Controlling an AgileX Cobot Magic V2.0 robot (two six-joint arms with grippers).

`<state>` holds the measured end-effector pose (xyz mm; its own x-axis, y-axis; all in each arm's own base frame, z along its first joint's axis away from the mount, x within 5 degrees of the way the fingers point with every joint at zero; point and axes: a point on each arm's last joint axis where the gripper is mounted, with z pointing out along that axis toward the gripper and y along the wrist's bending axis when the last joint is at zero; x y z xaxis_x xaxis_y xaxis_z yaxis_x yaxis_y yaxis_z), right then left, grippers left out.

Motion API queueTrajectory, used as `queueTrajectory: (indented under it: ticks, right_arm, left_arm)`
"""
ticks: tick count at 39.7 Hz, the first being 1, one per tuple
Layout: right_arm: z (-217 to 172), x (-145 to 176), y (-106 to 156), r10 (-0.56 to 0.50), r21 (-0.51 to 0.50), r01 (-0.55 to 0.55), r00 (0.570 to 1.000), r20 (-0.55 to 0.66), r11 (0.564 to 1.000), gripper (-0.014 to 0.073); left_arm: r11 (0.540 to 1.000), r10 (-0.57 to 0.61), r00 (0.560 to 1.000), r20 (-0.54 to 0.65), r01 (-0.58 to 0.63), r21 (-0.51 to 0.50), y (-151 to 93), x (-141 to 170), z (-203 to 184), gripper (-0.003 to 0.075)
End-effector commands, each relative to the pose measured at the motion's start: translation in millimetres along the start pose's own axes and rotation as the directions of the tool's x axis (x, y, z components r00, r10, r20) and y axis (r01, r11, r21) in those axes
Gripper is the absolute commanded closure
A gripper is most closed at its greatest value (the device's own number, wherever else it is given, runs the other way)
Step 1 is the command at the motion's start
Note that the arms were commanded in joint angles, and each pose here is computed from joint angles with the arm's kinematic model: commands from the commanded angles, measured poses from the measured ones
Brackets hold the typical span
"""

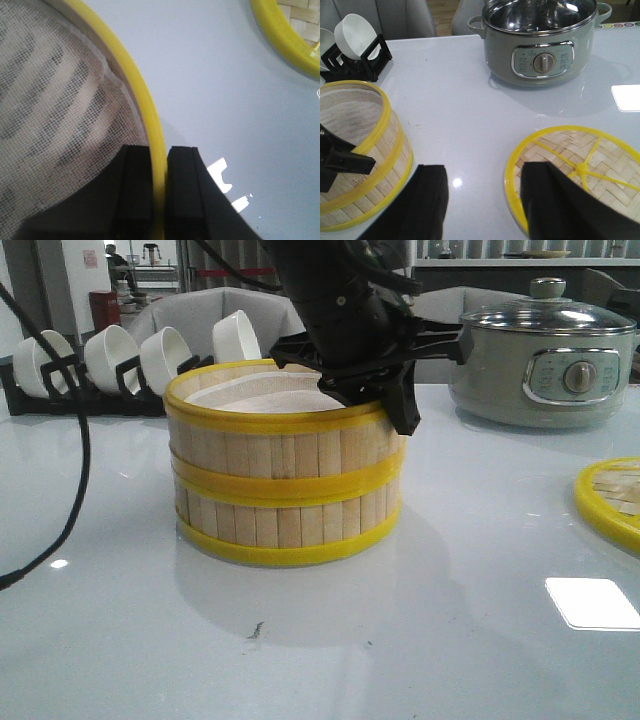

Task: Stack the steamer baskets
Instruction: 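Lower the basket onto the middle basket and open the left gripper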

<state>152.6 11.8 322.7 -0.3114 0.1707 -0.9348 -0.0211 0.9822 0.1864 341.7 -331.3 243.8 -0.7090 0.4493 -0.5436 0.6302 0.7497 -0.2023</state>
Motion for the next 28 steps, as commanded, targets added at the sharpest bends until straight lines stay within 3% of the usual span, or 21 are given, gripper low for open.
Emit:
queueTrajectory:
  ticks: [1, 8, 18, 28]
  right_arm:
    - [-4.2, -18.6, 3.2, -0.019, -0.014, 0.021, 0.994, 0.111, 1.000, 0.0153]
    - [-4.2, -18.6, 3.2, -0.019, -0.014, 0.021, 0.994, 0.111, 1.000, 0.0153]
    - [-4.2, -18.6, 3.2, -0.019, -0.014, 0.021, 0.994, 0.111, 1.000, 0.0153]
    - [-4.2, -18.6, 3.2, -0.019, -0.014, 0.021, 0.994, 0.111, 1.000, 0.0153]
  left_arm:
    - [0.998, -0.017, 0.988, 0.151, 0.008, 0.060, -17.4, -21.2, -32.8, 0.0623]
    - [0.999, -0.011, 0.988, 0.154, 0.002, 0.054, -16.9, -21.3, -32.8, 0.0531]
    - [0.999, -0.011, 0.988, 0.154, 0.003, 0.052, -16.0, -21.5, -32.9, 0.0331]
    - [0.999, 0.030, 0.984, 0.176, -0.034, 0.021, -16.0, -28.7, -42.4, 0.0295]
